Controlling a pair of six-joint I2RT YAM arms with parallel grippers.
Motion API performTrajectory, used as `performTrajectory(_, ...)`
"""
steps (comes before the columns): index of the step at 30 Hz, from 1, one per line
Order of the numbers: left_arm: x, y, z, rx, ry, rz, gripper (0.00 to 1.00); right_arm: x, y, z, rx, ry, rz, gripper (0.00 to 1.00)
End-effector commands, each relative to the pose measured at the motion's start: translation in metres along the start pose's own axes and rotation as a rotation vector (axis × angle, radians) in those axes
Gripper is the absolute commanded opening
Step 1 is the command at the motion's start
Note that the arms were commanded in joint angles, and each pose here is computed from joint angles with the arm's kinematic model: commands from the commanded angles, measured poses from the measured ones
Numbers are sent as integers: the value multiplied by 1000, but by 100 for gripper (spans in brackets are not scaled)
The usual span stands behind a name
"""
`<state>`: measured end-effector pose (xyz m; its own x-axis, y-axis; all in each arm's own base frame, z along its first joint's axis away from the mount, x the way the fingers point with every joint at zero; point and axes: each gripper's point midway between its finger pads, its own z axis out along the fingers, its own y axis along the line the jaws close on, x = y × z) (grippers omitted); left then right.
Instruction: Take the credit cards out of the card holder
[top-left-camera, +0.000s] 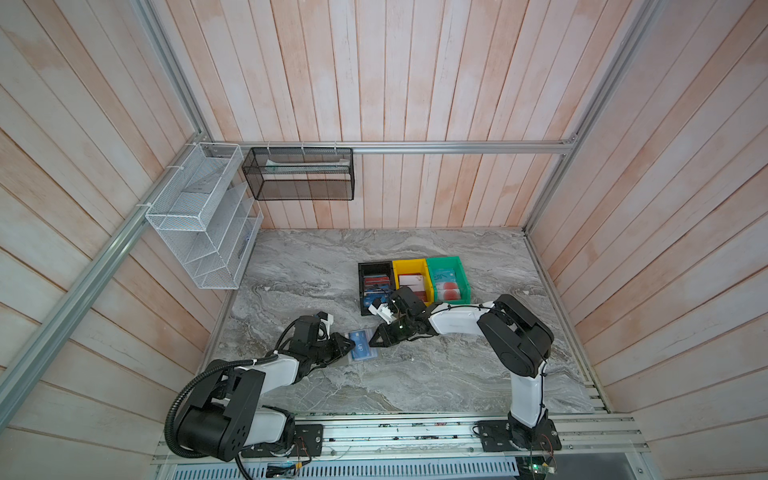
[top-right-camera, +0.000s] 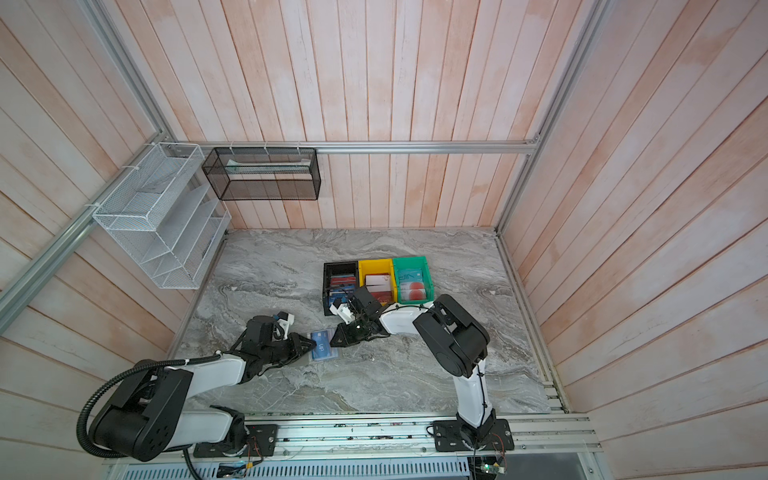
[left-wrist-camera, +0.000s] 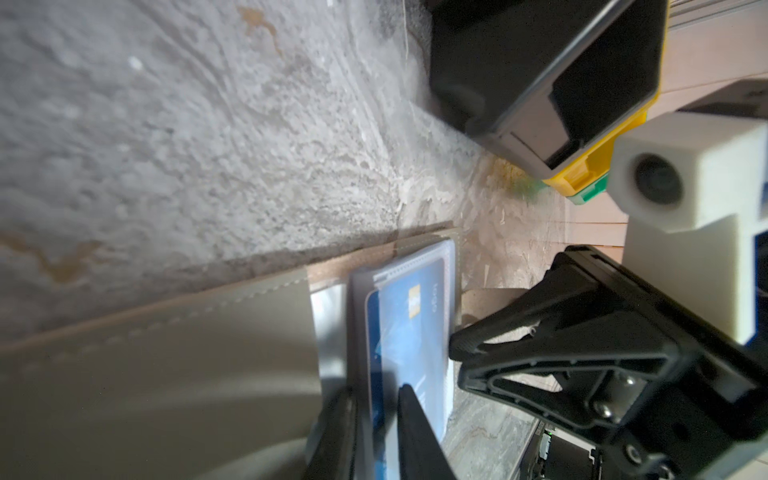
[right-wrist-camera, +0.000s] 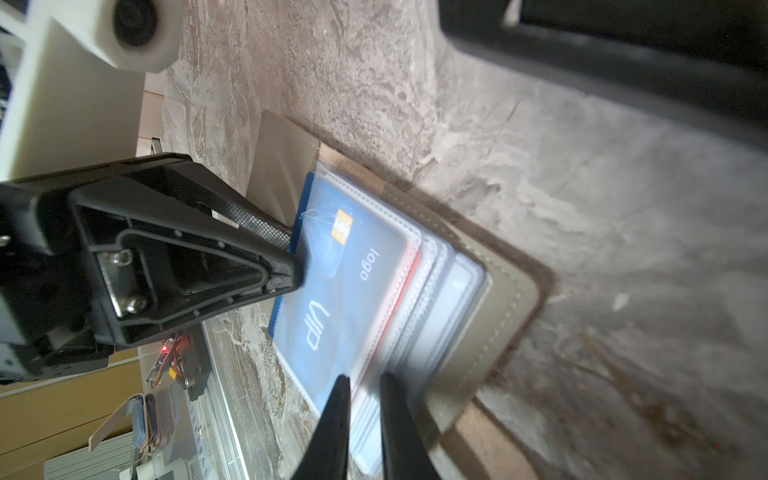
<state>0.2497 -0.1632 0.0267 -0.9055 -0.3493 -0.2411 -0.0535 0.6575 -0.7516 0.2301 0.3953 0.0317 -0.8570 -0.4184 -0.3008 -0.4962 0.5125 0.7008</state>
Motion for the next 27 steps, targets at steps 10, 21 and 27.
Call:
performTrajectory(10,13,20,-5,-43,25,-34,22,17,-17,8,41,39,40,18)
performTrajectory(21,9,15,0,-12,28,-31,19,20,-20,8,41,44,46,18)
performTrajectory(27,9,16,1,-11,29,-29,17,20,-20,9,41,44,48,18)
